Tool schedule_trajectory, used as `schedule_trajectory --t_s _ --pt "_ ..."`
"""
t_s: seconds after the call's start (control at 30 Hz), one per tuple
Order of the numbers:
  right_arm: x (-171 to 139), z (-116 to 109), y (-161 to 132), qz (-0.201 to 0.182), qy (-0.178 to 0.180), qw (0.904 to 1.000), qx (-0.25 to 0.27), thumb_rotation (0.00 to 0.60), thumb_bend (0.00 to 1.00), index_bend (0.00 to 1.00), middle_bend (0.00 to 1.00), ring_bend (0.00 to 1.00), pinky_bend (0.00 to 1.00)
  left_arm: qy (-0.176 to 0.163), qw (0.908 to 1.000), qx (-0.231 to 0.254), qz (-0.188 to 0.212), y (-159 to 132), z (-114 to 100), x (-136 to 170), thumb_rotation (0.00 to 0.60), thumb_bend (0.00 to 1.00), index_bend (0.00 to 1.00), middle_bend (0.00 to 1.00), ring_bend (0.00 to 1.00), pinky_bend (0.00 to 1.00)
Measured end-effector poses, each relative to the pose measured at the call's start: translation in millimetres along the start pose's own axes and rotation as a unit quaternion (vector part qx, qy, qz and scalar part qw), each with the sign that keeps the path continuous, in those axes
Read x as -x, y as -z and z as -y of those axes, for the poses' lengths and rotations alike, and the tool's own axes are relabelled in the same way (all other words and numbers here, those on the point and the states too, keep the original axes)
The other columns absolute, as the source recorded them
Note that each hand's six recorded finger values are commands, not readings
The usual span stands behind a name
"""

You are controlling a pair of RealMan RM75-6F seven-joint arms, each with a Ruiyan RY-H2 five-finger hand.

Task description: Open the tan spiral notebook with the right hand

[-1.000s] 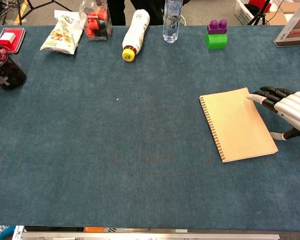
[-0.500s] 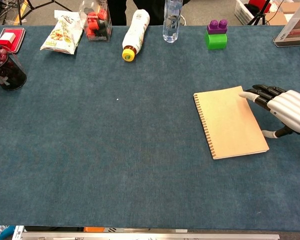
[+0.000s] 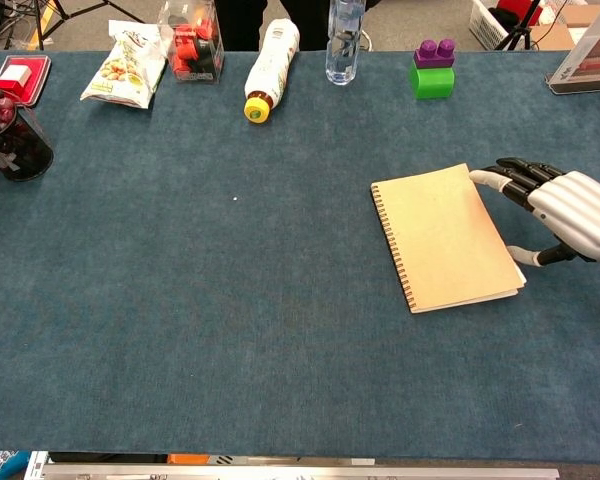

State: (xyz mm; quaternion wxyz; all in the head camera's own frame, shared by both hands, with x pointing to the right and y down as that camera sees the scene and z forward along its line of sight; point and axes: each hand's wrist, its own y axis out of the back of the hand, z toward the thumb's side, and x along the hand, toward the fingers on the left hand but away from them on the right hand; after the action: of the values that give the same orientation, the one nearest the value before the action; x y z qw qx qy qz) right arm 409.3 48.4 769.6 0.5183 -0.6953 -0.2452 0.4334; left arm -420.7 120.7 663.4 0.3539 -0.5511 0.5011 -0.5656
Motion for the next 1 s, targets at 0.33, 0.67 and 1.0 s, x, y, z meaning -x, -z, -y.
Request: schedule_trajectory --t_s 0.33,0.67,1.0 --pt "7 3 -8 -0.015 -0.003 0.9998 0.015 0.6 0.28 0.18 0.12 0.02 0.16 0.001 1.0 0.001 -0.003 2 0 1 0.6 0.25 0.35 0.32 0.37 0.55" --pt "11 2 -23 -0.069 -0.012 0.9972 0.027 0.6 0.28 0.26 0.12 0.02 0.16 0.003 1.0 0.001 -0.002 1 0 0 0.6 0.25 0.36 0.32 0.37 0.55" --pt "15 -1 -33 -0.113 -0.015 0.9933 0.018 0.6 0.28 0.36 0.14 0.02 0.16 0.004 1.0 0.001 -0.003 1 0 1 0.6 0.25 0.36 0.32 0.37 0.55"
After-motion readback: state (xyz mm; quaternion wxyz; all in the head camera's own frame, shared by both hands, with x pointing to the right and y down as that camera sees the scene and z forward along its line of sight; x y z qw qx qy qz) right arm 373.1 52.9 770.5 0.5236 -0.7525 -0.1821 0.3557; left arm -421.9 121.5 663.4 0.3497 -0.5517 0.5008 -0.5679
